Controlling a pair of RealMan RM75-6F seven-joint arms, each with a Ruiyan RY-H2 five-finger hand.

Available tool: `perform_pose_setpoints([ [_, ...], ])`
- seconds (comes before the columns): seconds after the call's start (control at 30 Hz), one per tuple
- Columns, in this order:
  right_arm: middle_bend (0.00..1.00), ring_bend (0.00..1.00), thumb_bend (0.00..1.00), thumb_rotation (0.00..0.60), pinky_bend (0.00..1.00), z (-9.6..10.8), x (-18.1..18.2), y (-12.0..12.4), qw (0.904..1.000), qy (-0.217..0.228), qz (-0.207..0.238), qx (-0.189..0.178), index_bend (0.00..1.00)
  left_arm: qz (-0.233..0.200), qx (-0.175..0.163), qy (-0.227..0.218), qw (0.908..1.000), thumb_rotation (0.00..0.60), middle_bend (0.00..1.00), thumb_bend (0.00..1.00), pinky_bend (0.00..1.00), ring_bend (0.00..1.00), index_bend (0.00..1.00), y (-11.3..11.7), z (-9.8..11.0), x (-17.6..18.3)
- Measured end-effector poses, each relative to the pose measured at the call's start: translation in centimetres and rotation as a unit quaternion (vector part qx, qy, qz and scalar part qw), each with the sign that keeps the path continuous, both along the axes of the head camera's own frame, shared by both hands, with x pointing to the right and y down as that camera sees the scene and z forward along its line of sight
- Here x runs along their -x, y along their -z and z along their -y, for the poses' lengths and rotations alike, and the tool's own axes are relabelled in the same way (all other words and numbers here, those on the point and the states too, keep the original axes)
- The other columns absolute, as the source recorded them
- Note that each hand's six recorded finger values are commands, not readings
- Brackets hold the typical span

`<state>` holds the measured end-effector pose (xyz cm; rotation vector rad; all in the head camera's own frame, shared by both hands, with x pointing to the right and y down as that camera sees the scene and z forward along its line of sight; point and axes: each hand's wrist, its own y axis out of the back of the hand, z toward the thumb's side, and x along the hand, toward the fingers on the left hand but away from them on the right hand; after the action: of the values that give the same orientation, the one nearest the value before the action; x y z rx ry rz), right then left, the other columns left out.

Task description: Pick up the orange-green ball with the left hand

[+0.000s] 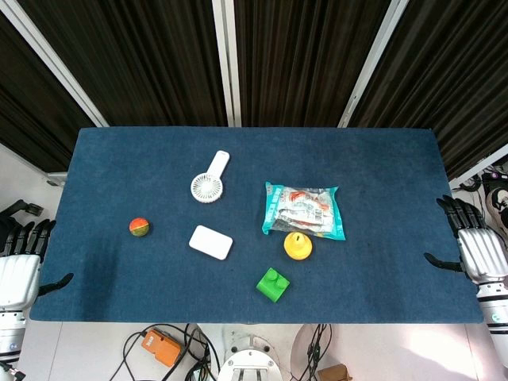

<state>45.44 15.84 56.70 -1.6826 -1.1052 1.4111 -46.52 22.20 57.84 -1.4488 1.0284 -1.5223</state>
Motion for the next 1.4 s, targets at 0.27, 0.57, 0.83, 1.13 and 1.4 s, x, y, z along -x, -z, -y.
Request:
perform_pose_setpoints([
  [0.27,0.09,0.00,0.28,0.600,0.10,-0.2,-0.2,0.1,1.0000,-0.003,-0.003,-0.002,0.10,-0.008,-0.001,-0.013,0.9999,0.600,0.09,0.01,0.04,0.05,0.03,-0.2,0.9,-1.3],
  [0.57,0.09,0.00,0.28,0.600,0.11,0.0,0.2,0.7,0.9999,0.010,-0.009,-0.008,0.10,-0.037,0.000,-0.100,0.9943,0.600,0.17,0.03,0.31,0.17,0.18,-2.0,5.6,-7.0],
  [0.83,0.09,0.00,0.28,0.600,0.11,0.0,0.1,0.5,0.9999,0.005,-0.009,-0.005,0.11,-0.032,0.070,-0.153,0.9852,0.600,0.21,0.06,0.41,0.24,0.23,-6.9,9.5,-11.5],
  [1.13,0.09,0.00,0.28,0.600,0.11,-0.1,-0.4,0.2,0.9999,-0.002,-0.011,0.000,0.11,-0.014,0.122,-0.134,0.9833,0.600,0.26,0.09,0.47,0.31,0.31,-12.4,10.3,-12.2],
  [1.4,0.09,0.00,0.28,0.600,0.11,-0.1,-0.4,0.0,0.9999,-0.004,-0.011,0.002,0.11,-0.010,0.130,-0.117,0.9846,0.600,0.32,0.11,0.47,0.38,0.34,-14.3,10.3,-11.7],
])
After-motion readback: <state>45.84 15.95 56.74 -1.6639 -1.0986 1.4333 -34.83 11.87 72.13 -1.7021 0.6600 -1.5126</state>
